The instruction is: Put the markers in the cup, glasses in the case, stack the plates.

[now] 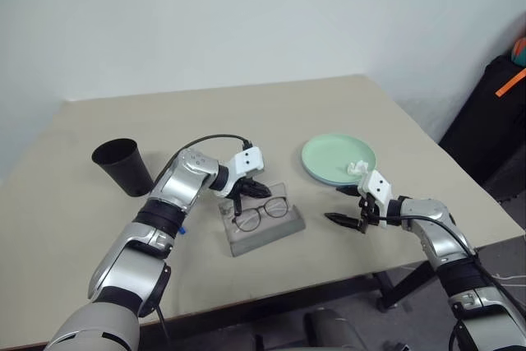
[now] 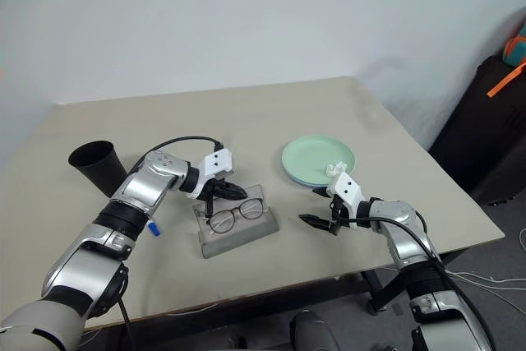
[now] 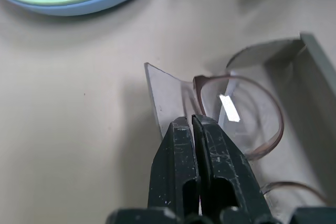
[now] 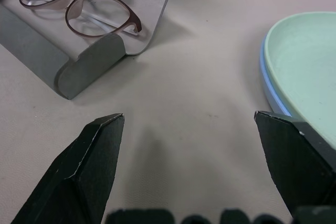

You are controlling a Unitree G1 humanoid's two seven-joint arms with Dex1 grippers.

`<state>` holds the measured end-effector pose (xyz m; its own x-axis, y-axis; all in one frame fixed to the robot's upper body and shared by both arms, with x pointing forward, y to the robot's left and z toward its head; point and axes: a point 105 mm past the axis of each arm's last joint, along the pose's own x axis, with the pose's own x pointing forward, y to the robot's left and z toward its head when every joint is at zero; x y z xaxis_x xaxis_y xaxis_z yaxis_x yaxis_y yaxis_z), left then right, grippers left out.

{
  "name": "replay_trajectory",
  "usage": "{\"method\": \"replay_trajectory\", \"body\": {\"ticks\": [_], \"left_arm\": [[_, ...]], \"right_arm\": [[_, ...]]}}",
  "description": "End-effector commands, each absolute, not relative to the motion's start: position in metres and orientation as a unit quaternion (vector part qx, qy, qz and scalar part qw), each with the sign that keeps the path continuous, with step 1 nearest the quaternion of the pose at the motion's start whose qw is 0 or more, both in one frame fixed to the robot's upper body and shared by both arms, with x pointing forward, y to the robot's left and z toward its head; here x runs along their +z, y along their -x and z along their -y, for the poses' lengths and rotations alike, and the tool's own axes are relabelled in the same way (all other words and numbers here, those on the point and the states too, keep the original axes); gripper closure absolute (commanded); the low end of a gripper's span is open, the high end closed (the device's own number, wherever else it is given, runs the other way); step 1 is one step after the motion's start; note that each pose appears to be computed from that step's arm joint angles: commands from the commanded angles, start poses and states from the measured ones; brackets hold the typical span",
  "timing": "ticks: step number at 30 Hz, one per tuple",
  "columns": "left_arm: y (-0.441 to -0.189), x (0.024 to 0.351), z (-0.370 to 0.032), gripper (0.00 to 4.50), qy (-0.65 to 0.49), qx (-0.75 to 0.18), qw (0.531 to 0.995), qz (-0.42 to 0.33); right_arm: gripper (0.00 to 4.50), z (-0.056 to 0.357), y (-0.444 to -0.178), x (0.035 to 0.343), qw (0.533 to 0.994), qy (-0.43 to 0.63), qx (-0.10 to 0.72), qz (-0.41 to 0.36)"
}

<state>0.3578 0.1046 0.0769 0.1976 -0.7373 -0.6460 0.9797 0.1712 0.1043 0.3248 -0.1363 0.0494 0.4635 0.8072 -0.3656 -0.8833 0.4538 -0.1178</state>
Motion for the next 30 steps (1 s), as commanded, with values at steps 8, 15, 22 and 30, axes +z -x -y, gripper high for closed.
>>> {"method": "replay_trajectory", "body": {"ticks": [8,15,22,30], "left_arm": [[-0.324,0.084,-0.109,4.47,-0.275,-0.669,0.643,-0.25],[-0.312,0.09,-0.105,4.47,-0.247,-0.689,0.632,-0.255],[-0.313,0.09,-0.099,4.47,-0.241,-0.681,0.646,-0.247],[-0.361,0.145,-0.08,4.47,-0.139,-0.619,0.76,-0.142]], "right_arm": [[0.19,0.135,-0.332,0.065,0.847,0.16,0.498,-0.1],[0.19,0.134,-0.332,0.065,0.846,0.159,0.499,-0.1],[0.19,0.134,-0.332,0.065,0.846,0.16,0.499,-0.1],[0.19,0.135,-0.332,0.066,0.846,0.16,0.498,-0.1]]}}
